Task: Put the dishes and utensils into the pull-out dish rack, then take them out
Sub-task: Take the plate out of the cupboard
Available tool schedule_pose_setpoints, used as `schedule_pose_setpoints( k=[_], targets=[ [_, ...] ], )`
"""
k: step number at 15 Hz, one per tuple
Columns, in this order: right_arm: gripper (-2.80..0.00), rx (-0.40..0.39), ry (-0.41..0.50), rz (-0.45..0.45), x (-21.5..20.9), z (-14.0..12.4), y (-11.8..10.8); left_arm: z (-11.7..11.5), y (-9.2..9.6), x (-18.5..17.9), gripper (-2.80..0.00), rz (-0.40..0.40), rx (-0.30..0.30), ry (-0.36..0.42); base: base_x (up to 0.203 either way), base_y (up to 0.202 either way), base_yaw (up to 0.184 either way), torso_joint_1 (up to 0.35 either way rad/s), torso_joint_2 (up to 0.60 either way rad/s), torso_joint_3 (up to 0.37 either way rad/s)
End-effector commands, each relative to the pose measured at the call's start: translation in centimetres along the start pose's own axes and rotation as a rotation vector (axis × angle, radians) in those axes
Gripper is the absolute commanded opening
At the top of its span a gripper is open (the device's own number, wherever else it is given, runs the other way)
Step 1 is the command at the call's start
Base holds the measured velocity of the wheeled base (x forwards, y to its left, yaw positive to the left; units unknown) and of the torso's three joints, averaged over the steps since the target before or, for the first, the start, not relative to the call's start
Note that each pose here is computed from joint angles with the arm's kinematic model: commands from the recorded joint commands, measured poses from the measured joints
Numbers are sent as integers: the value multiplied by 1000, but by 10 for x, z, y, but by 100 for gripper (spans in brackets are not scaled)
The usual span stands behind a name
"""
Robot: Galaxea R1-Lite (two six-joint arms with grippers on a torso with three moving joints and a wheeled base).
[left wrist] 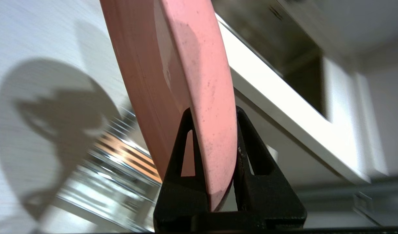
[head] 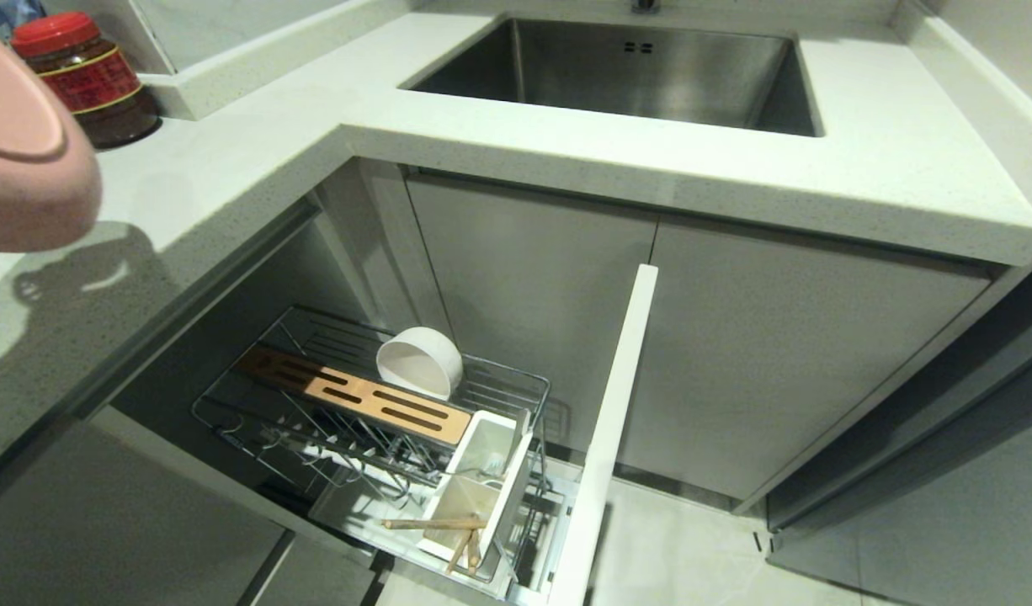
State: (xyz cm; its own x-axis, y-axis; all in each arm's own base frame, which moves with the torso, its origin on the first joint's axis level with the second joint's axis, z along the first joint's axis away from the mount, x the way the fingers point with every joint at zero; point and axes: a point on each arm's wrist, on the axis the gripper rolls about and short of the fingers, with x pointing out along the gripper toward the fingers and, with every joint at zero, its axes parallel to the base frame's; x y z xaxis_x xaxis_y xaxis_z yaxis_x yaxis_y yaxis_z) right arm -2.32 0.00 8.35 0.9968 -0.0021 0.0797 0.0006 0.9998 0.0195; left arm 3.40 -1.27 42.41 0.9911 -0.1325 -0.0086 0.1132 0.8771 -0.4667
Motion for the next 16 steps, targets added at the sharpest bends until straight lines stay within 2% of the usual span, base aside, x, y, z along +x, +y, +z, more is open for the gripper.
schedule_pose_setpoints(
  k=[1,3,4,6,8,10,12,13,14,16],
  targets=[
    [-280,0,26,0,2,-7,0,7,9,-12,-280,130,87,-91,0,0,0,0,0,0],
    [-280,0,26,0,2,-7,0,4,12,-8,-280,242,223,-99,0,0,0,0,0,0],
    [-280,0,26,0,2,-7,0,1,10,4,-280,281,291,-74,0,0,0,0,0,0],
    [-280,0,26,0,2,-7,0,-3,9,30,-280,436,449,-30,0,0,0,0,0,0],
    [-280,0,26,0,2,-7,0,-5,10,59,-280,596,549,10,0,0,0,0,0,0],
    [-280,0,26,0,2,-7,0,-7,16,84,-280,720,636,74,0,0,0,0,0,0],
    [-280,0,26,-1,2,-7,0,-10,27,108,-280,837,708,176,0,0,0,0,0,0],
    [-280,0,26,-1,2,-7,0,-14,34,120,-280,880,746,255,0,0,0,0,0,0],
    [-280,0,26,0,2,-7,0,-19,42,126,-280,933,797,365,0,0,0,0,0,0],
    [-280,0,26,0,2,-7,0,-22,54,137,-280,1021,851,500,0,0,0,0,0,0]
  ],
)
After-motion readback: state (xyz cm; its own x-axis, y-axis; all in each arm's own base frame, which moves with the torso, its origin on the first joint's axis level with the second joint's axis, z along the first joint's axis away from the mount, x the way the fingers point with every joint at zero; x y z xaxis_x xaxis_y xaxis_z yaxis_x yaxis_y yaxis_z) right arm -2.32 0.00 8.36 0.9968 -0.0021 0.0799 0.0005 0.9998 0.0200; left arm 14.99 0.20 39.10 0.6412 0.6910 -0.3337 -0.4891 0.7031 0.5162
